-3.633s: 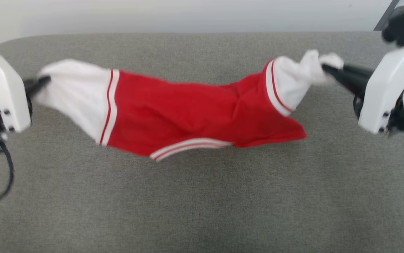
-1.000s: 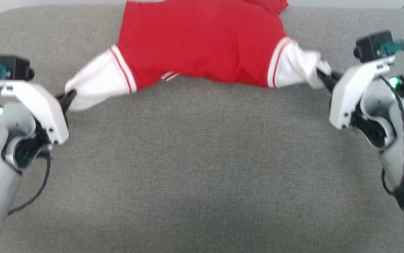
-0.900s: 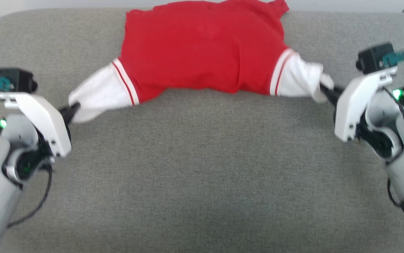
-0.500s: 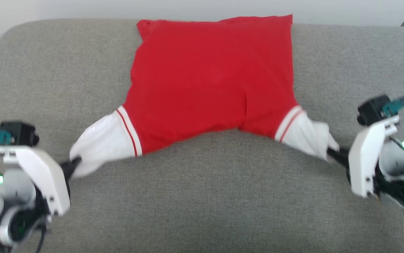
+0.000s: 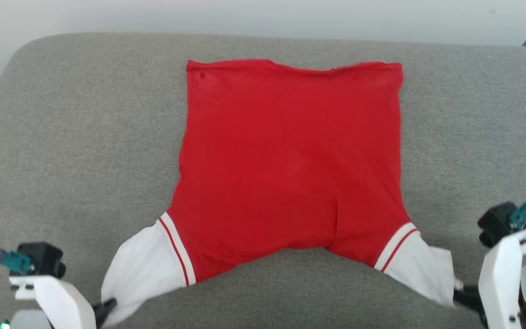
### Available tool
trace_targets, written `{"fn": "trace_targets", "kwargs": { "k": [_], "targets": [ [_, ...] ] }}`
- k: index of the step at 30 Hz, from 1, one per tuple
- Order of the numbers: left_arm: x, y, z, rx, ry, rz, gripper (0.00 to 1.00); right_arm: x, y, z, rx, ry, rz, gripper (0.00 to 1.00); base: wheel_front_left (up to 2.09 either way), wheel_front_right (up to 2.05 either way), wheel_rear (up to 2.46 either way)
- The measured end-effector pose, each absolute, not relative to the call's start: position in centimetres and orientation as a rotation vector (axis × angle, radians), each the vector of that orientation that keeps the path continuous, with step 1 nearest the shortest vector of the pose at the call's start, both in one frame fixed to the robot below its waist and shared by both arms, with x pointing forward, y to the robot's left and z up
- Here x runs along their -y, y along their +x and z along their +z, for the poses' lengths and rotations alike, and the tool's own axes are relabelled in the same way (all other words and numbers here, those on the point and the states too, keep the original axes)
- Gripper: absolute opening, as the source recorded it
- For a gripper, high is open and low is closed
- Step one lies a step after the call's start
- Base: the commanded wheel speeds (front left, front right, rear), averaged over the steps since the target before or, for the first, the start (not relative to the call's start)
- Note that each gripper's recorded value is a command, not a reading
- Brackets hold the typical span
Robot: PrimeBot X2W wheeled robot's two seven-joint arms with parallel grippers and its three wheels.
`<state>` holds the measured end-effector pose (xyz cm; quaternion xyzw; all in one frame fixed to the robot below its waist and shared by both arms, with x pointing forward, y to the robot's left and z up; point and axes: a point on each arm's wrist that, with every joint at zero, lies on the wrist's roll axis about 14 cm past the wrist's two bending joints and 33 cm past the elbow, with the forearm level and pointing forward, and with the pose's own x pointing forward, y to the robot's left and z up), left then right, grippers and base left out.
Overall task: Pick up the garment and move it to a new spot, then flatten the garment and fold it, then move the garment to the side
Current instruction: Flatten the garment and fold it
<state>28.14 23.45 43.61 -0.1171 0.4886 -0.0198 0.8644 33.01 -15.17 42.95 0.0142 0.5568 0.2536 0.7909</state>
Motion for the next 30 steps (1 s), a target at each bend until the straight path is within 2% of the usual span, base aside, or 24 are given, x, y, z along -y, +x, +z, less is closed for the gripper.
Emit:
{"fn": "trace_targets", "kwargs": {
  "k": [8, 16, 17, 18, 19, 20, 25, 30],
  "targets": [
    [-22.8, 24.8, 41.6, -1.169, -0.291, -0.012, 0.00, 14.7, 31.0, 42.1, -1.259, 0.062, 0.542, 0.00, 0.00, 0.00, 0.00],
    [-21.4, 25.6, 39.6, -1.181, -0.346, -0.046, 0.00, 14.0, 31.8, 39.2, -1.244, 0.023, 0.518, 0.00, 0.00, 0.00, 0.00],
    [-21.1, 26.0, 39.5, -1.171, -0.350, -0.058, 0.00, 14.1, 32.1, 38.8, -1.234, 0.010, 0.508, 0.04, 0.00, 0.00, 0.00],
    [-21.1, 26.4, 39.4, -1.160, -0.346, -0.063, 0.00, 14.1, 32.2, 38.3, -1.236, -0.007, 0.507, 0.29, 0.00, 0.00, 0.00],
    [-21.0, 27.5, 39.3, -1.128, -0.347, -0.069, 0.00, 14.0, 32.6, 37.7, -1.216, -0.013, 0.501, 0.95, 0.00, 0.00, 0.00],
    [-20.9, 27.8, 39.3, -1.117, -0.344, -0.079, 0.00, 13.8, 32.9, 37.6, -1.206, -0.006, 0.500, 1.00, 0.00, 0.00, 0.00],
    [-20.9, 29.3, 39.2, -1.072, -0.348, -0.089, 0.00, 13.5, 34.1, 38.1, -1.160, -0.034, 0.514, 1.00, 0.00, 0.00, 0.00],
    [-21.0, 30.5, 39.5, -1.025, -0.346, -0.096, 0.00, 13.8, 36.9, 41.2, -1.032, -0.071, 0.503, 1.00, 0.00, 0.00, 0.00]
  ]
}}
